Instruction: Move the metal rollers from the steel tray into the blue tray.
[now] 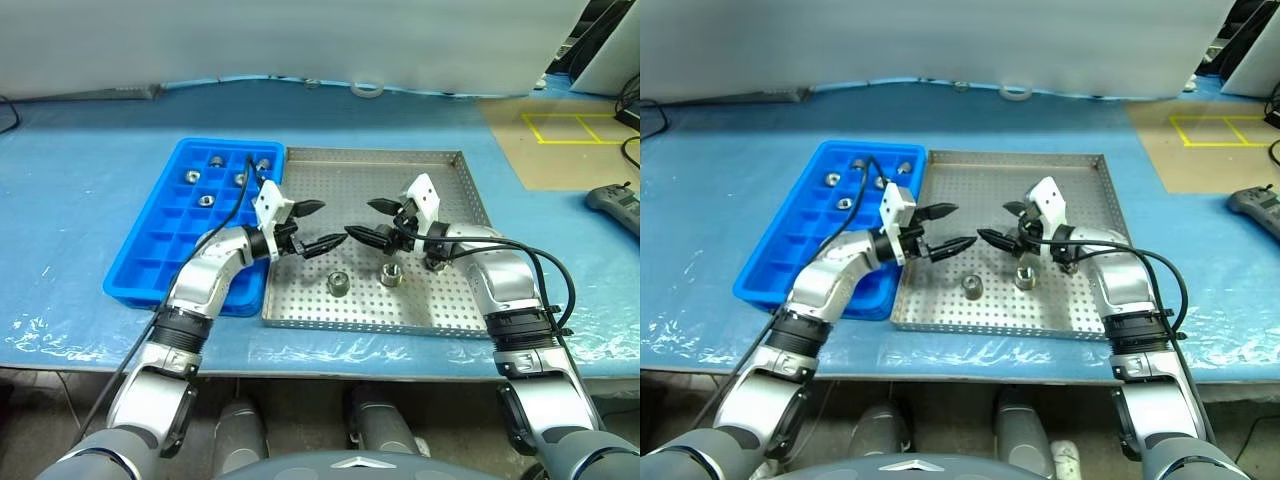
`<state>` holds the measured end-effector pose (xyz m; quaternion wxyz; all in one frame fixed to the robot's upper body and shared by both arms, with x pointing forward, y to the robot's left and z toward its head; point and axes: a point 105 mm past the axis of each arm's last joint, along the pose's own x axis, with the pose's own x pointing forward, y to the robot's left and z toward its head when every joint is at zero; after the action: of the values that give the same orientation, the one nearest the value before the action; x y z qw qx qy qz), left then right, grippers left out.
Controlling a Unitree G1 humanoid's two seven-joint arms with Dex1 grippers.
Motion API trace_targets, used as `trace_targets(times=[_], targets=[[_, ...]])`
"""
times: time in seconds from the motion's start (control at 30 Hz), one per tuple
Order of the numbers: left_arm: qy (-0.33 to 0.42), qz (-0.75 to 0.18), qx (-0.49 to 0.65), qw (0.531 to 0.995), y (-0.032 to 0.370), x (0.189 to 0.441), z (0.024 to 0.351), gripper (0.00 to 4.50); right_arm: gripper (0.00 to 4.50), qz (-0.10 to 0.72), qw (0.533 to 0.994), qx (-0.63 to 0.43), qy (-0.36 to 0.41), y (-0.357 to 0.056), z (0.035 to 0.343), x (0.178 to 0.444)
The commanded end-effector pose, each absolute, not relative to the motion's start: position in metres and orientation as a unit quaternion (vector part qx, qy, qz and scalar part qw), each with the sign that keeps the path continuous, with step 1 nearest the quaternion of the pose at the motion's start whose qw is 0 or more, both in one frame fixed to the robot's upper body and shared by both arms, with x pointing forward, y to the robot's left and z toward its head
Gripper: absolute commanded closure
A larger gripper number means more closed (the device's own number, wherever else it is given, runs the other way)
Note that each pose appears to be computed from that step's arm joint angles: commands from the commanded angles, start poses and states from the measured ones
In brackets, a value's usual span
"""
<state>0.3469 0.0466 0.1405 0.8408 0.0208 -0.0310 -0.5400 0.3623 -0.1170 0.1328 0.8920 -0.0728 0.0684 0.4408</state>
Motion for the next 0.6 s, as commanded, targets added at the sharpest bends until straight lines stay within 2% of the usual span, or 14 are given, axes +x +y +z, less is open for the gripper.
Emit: trace_targets(times=[0.03,0.47,0.6], targets=[[-0.045,-0.550,0.038,0.833,0.042,0.344,0.147,0.00,0.01,0.446,0.891,-0.076,0.036,-0.113,0.149,0.362],[-0.038,-0.555,0.050,0.830,0.039,0.342,0.142,0.00,0.01,0.442,0.893,-0.073,0.035,-0.112,0.147,0.363],[-0.040,-0.555,0.044,0.830,0.039,0.343,0.142,0.00,0.01,0.446,0.895,0.018,0.009,-0.109,0.168,0.364]])
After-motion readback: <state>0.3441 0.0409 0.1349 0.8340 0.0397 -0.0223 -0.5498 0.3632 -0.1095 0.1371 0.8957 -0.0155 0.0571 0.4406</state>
